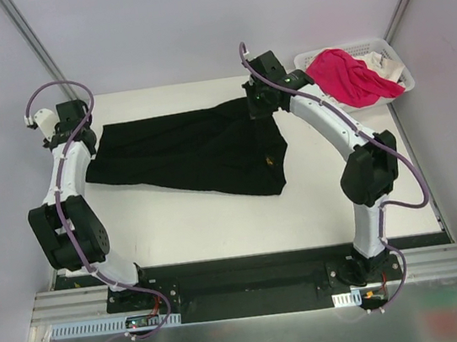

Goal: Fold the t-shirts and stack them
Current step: Fold the flattened tshirt in 1/3 of the way

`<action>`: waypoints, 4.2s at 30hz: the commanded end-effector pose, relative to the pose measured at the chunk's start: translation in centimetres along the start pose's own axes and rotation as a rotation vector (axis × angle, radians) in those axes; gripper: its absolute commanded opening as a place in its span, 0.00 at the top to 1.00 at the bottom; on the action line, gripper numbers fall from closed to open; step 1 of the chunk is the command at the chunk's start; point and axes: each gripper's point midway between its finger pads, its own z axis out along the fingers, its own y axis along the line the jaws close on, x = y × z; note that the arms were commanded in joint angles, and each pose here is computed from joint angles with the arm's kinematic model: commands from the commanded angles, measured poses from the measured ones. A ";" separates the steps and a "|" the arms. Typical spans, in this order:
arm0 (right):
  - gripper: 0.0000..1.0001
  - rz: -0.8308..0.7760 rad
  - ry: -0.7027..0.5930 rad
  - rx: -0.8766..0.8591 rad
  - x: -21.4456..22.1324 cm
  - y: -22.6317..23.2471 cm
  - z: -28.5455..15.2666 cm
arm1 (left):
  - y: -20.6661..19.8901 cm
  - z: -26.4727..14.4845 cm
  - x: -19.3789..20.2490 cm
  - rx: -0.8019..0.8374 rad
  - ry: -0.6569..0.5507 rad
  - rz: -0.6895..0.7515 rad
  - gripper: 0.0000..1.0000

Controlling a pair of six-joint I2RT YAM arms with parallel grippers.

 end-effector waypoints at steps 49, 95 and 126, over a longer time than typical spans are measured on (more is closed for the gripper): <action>0.99 0.037 0.012 -0.156 0.8 4.4 0.0 | -6.7 7.2 1.7 -0.058 0.033 0.249 0.86; 0.30 0.023 -0.022 -0.041 -3.0 1.6 1.3 | -12.8 -4.6 -1.4 0.448 -0.110 0.359 0.35; 0.43 0.041 0.231 -0.200 14.6 8.3 1.6 | -17.6 -15.3 9.4 1.043 -0.041 0.778 0.34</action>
